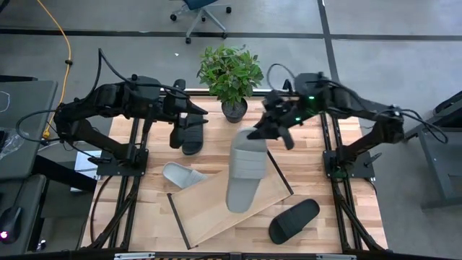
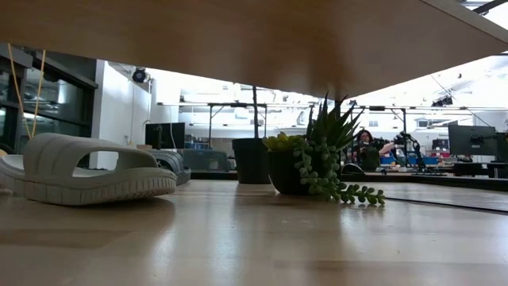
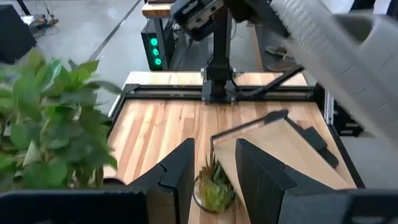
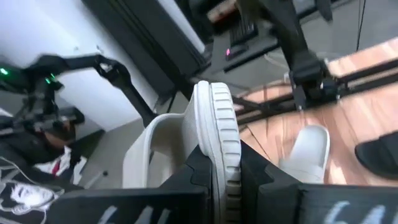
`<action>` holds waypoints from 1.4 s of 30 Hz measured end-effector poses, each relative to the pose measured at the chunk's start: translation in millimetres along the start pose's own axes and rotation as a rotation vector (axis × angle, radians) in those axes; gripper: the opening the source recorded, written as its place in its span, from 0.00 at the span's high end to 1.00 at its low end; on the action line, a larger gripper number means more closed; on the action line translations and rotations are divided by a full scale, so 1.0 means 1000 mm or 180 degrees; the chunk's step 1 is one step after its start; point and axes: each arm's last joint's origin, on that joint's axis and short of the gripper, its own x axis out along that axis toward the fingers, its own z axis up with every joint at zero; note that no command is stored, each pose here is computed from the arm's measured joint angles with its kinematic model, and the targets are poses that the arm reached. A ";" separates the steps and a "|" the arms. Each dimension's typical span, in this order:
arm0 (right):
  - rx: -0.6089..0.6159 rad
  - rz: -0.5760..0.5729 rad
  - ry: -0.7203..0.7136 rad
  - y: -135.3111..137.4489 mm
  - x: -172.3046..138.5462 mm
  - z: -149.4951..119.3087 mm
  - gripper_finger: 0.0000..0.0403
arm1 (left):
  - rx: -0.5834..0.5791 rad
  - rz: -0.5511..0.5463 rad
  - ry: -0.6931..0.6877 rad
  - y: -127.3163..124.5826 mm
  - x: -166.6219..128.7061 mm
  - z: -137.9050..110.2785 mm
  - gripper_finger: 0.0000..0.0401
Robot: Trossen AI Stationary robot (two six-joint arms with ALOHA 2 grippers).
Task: Pick and place slides into the shelf
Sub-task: Put the right gray slipper on the shelf
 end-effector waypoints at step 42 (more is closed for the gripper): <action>0.0225 0.0819 0.0946 -0.082 0.144 -0.040 0.97 | -0.0220 0.0097 0.0085 0.005 -0.048 -0.014 0.74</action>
